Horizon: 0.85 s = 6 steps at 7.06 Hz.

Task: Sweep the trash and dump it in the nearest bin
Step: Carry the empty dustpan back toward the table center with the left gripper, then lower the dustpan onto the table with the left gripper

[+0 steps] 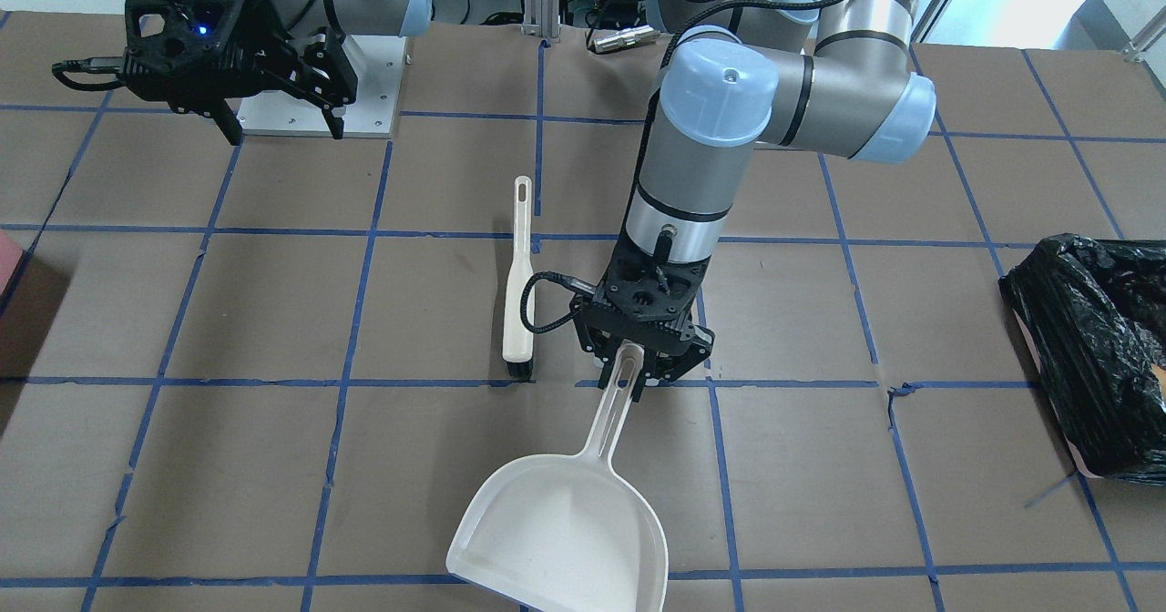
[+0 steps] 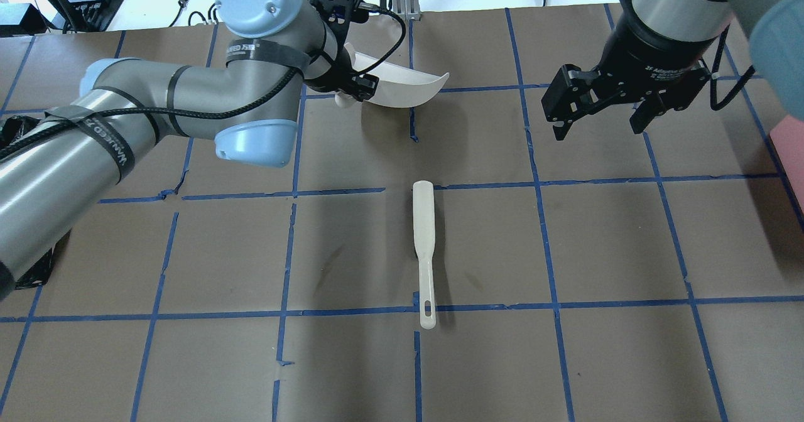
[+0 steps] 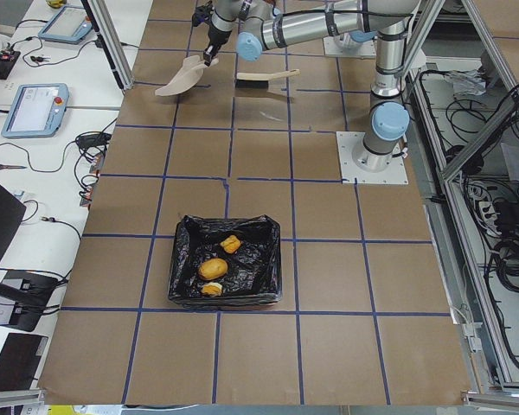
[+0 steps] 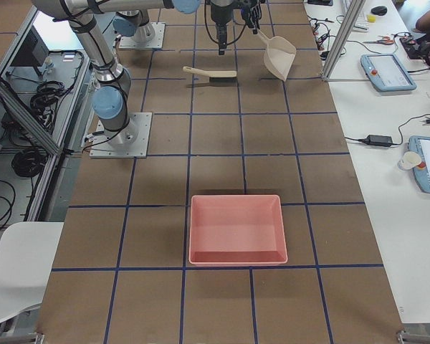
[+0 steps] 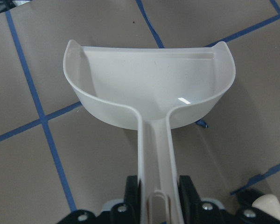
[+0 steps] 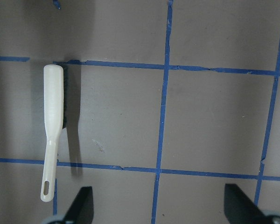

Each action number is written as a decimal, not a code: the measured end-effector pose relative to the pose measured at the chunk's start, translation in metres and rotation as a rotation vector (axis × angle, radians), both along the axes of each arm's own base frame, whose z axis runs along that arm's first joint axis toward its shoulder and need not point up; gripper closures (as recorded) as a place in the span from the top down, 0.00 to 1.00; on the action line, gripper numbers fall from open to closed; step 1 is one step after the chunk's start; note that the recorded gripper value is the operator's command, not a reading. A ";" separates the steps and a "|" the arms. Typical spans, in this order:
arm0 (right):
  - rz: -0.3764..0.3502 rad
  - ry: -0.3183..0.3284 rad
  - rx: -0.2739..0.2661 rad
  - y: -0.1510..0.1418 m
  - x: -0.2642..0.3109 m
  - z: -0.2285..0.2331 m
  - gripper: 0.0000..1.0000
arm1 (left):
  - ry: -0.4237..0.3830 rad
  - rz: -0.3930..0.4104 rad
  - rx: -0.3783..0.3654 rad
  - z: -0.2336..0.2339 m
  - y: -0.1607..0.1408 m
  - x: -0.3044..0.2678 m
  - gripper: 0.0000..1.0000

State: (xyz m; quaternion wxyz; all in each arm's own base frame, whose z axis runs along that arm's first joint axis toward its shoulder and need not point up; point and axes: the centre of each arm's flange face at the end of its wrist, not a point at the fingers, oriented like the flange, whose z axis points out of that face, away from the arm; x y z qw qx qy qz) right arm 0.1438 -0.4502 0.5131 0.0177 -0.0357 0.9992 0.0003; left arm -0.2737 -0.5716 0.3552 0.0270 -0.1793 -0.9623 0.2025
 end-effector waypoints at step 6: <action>0.000 -0.002 -0.001 0.000 0.000 0.000 1.00 | -0.001 0.121 -0.031 -0.045 0.020 -0.072 0.04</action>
